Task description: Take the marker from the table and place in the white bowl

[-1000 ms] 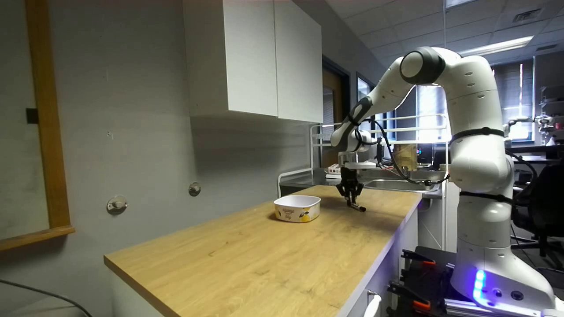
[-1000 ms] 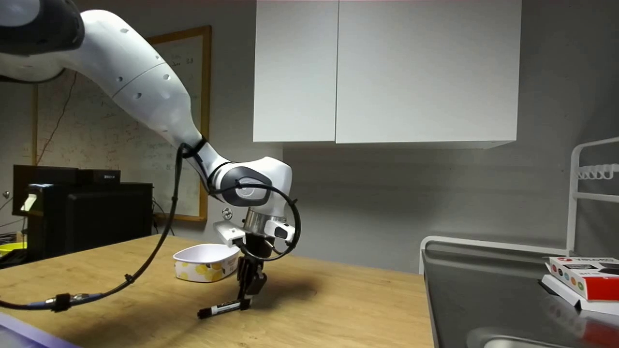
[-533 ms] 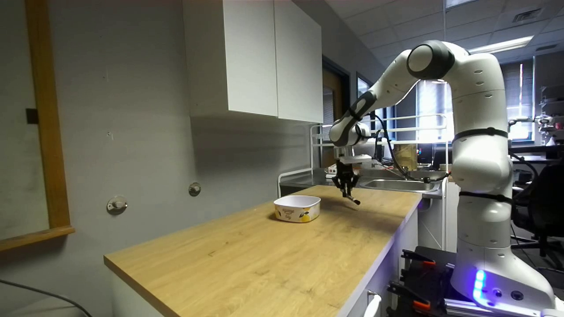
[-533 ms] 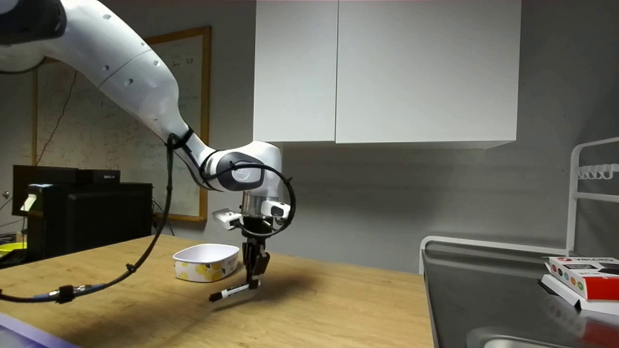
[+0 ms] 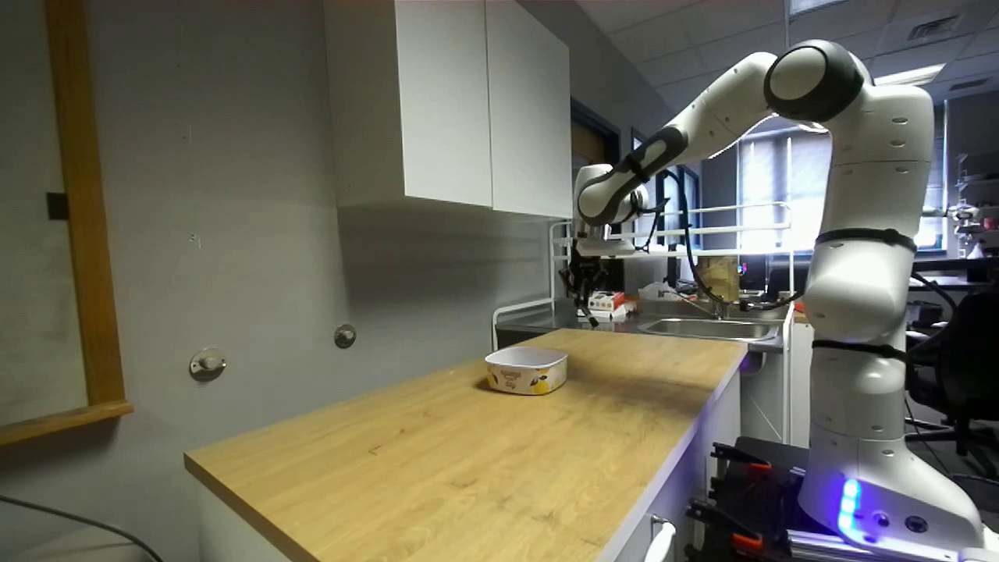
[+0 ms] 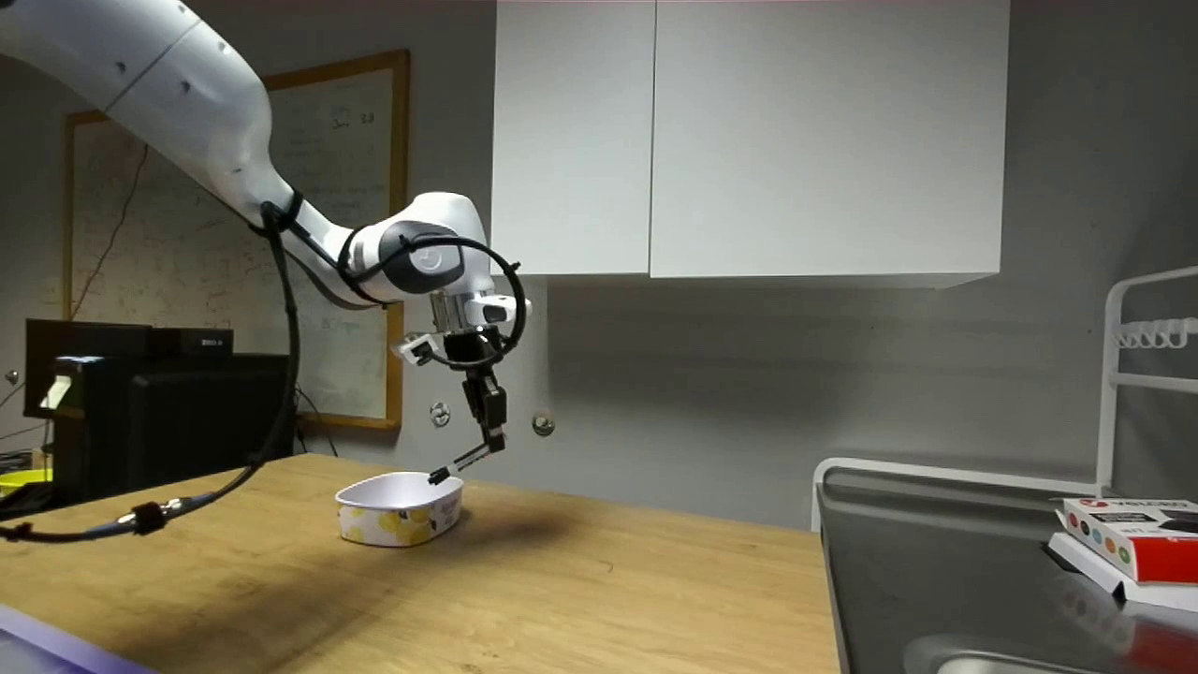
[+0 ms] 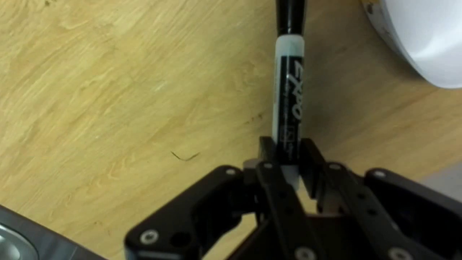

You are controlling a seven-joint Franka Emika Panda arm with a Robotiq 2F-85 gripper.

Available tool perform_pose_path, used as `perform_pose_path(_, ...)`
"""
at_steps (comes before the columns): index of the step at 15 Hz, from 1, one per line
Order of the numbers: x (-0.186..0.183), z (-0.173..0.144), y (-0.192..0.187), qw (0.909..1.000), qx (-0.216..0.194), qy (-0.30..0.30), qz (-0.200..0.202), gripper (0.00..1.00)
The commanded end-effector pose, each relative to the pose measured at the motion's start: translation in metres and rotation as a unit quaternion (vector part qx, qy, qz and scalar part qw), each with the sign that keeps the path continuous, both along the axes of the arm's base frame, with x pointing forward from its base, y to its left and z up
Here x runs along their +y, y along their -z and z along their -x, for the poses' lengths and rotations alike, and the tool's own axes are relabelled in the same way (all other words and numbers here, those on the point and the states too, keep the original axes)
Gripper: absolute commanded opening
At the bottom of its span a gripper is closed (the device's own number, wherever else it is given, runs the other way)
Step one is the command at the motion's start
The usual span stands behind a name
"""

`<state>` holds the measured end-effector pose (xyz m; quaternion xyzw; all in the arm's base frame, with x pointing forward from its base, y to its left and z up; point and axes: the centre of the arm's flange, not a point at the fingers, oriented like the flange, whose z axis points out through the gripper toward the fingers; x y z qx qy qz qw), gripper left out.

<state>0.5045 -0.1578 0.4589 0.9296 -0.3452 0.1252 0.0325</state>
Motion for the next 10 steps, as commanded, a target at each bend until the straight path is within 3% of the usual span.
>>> perform_pose_path(1,0.038,-0.015,-0.023,0.9989,-0.039,0.011,0.025,0.08)
perform_pose_path(5,0.077,-0.035,-0.027,0.9976,-0.055,0.004,0.041,0.07)
perform_pose_path(10,0.13,-0.058,-0.003,0.9976,-0.03,-0.021,0.059,0.07)
